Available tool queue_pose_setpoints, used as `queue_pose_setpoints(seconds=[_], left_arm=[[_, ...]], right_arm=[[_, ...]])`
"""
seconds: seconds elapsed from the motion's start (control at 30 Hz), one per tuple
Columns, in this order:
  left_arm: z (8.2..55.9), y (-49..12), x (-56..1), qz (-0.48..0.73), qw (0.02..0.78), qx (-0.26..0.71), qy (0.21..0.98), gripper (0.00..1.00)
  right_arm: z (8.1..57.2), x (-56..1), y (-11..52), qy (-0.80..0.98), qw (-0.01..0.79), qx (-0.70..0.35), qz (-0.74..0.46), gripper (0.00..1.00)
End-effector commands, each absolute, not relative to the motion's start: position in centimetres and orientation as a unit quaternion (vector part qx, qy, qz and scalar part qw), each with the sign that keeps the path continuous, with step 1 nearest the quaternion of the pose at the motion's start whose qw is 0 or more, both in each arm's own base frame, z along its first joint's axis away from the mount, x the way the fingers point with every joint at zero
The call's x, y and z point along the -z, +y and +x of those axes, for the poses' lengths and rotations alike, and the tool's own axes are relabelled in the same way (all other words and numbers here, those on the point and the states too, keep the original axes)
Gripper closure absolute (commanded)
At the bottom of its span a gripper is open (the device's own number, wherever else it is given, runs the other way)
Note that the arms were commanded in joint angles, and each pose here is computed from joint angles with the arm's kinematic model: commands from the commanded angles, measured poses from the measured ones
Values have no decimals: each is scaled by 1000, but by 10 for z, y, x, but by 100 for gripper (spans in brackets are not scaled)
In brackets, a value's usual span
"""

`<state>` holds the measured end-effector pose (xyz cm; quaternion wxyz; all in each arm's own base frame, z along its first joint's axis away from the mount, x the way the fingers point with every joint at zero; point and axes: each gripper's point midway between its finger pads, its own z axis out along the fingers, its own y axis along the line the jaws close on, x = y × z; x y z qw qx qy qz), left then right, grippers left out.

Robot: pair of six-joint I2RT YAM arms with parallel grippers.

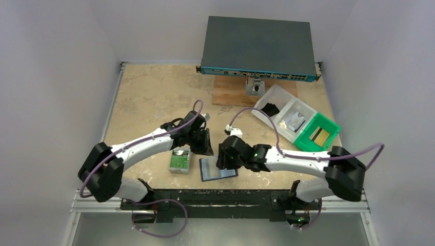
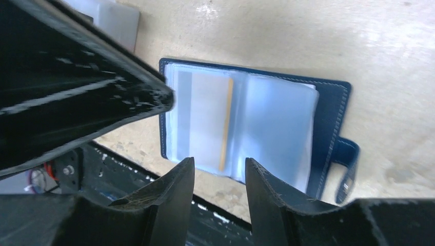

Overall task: Take the credit cards out of the card holder
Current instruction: Remove the credit card from the card holder.

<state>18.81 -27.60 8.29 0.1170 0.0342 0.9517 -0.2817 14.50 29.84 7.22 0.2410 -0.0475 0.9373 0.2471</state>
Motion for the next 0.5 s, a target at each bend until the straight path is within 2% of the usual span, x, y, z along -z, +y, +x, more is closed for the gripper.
queue_pose_setpoints(seconds=[0.0, 0.17, 0.47], left_arm=[[186, -233, -78, -14, 140, 227, 964, 78], [178, -214, -71, -28, 141, 218, 965, 69], [169, -207, -66, -26, 139, 225, 964, 67]], right_arm=[[152, -68, 328, 936, 250, -236, -79, 57], [150, -47, 342, 944, 238, -207, -99, 53], [146, -17, 342, 957, 222, -152, -112, 52]])
